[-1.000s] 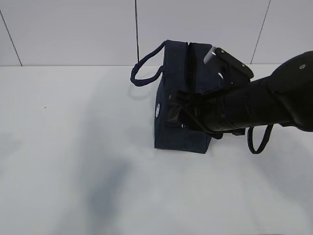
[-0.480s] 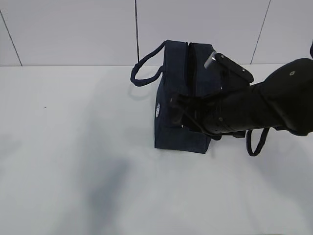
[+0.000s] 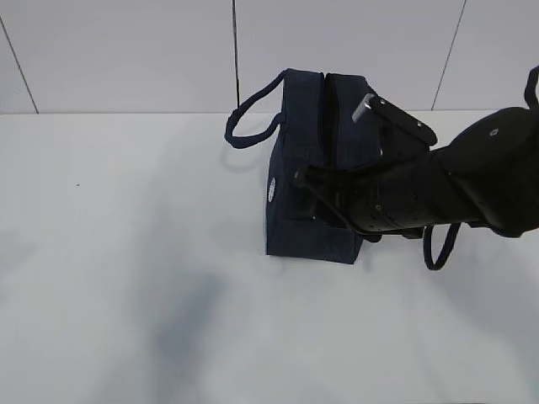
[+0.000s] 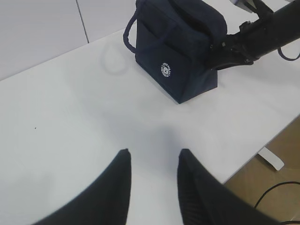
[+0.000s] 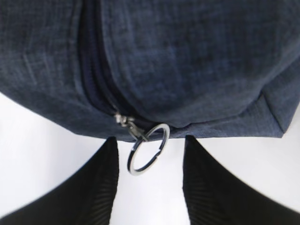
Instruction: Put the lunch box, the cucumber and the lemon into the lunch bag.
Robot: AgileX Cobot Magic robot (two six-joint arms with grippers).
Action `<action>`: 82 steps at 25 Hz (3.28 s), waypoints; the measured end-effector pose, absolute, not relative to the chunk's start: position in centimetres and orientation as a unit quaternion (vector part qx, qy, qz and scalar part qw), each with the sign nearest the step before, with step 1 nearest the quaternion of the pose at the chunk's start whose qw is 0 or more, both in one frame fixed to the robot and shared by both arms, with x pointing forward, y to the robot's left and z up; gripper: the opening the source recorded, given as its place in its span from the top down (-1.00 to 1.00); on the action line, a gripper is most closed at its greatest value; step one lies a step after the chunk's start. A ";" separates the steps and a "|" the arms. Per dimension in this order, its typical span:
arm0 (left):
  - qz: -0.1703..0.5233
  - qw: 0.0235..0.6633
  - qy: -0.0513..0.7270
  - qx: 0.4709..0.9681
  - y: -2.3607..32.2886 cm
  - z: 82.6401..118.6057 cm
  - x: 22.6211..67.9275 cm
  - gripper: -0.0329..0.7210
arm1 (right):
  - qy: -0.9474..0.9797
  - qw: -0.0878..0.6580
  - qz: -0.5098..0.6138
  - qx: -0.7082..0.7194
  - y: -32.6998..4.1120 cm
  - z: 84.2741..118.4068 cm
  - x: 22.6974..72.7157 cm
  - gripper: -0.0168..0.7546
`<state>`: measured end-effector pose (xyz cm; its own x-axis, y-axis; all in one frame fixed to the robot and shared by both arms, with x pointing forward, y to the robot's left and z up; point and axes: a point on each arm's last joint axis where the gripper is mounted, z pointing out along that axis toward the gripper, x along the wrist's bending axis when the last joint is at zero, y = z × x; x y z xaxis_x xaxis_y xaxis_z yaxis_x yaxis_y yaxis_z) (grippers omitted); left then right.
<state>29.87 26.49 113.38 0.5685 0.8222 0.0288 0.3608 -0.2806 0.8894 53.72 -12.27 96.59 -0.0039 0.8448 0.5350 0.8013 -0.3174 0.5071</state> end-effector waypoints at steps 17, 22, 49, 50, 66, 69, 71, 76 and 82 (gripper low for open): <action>0.253 0.454 0.390 0.760 26.5 113.3 29.9 0.27 | 0.575 0.038 0.406 0.709 -12.4 96.7 53.9 0.38; 0.251 0.454 0.391 0.760 26.5 113.3 29.8 0.27 | 0.572 0.043 0.407 0.711 -12.5 96.7 54.0 0.40; 0.243 0.446 0.396 0.765 26.5 113.1 29.7 0.27 | 0.577 0.054 0.393 0.715 -12.5 95.4 54.4 0.95; 0.243 0.446 0.396 0.765 26.5 113.1 29.7 0.27 | 0.579 0.051 0.392 0.713 -12.5 95.4 54.3 0.95; 0.241 0.460 0.392 0.760 26.4 113.3 29.8 0.27 | 0.621 -0.007 0.397 0.675 -11.8 97.2 52.8 0.95; 0.242 0.466 0.389 0.757 26.3 113.4 29.8 0.27 | 0.632 -0.015 0.404 0.662 -11.7 98.0 52.3 0.95; 0.239 0.474 0.387 0.754 26.2 113.6 29.8 0.27 | 0.638 -0.019 0.407 0.654 -11.7 98.6 52.1 0.95; 0.231 0.484 0.387 0.751 26.0 113.6 29.7 0.27 | 0.648 -0.021 0.422 0.634 -11.9 100.1 51.4 0.95; 0.216 0.495 0.387 0.747 25.8 113.7 29.6 0.27 | 0.662 -0.024 0.432 0.612 -12.0 101.5 50.6 0.95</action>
